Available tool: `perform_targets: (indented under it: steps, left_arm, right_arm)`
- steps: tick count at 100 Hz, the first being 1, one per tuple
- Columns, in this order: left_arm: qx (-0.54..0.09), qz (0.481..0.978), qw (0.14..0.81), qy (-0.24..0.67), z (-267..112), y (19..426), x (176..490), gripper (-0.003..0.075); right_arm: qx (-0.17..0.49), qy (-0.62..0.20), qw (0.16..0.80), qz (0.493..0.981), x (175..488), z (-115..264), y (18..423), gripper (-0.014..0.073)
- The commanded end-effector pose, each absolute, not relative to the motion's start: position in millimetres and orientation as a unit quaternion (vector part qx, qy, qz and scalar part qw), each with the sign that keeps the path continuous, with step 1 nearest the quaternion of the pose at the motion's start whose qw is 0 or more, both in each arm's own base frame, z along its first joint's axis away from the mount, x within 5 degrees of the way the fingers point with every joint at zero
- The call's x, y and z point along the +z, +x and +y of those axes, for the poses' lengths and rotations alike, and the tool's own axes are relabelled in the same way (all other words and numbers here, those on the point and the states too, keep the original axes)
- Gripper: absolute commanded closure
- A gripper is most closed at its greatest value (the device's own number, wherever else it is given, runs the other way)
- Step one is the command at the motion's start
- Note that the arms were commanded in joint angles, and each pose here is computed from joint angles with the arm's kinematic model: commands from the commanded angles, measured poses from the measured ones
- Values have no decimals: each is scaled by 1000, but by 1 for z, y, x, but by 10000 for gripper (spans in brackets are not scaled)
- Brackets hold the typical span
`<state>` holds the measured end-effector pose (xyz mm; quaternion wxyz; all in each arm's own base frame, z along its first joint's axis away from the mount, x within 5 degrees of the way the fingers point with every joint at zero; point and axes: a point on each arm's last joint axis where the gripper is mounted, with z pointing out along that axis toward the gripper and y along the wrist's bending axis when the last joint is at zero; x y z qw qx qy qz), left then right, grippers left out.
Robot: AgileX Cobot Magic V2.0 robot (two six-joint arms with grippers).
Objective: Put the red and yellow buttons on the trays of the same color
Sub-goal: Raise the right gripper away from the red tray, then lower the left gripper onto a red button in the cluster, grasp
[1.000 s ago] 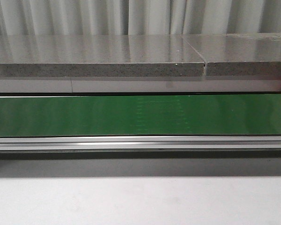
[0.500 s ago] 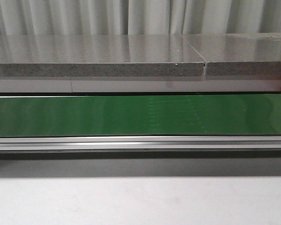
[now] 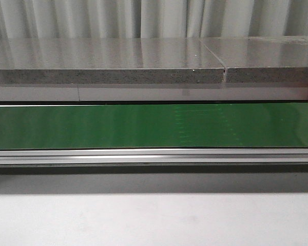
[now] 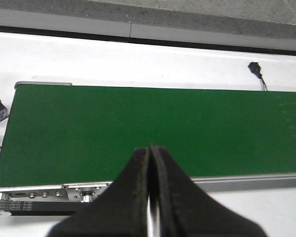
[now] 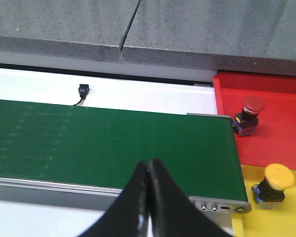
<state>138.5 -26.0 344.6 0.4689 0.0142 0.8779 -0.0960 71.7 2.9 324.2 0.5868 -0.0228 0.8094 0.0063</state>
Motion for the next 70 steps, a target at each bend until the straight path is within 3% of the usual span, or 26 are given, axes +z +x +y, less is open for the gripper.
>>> perform_targets:
  steps: [1, 12, 24, 31, 70]
  left_arm:
    - [-97, 861, 499, -8, -24, 160, 364, 701]
    - [-83, 867, 490, -31, -17, 181, 369, 572]
    - [-69, 873, 480, -54, -8, 197, 368, 346]
    - [-62, 877, 471, -67, -2, 204, 366, 274]
    - [-15, 908, 376, -185, 53, 215, 345, 282]
  right_arm:
    - [6, -24, 622, 782, 338, 3, 73, 661]
    - [6, -24, 622, 782, 338, 3, 73, 661]
    - [6, -24, 622, 782, 338, 3, 73, 661]
    - [6, -24, 622, 782, 338, 3, 73, 661]
    - [6, -24, 622, 782, 338, 3, 73, 661]
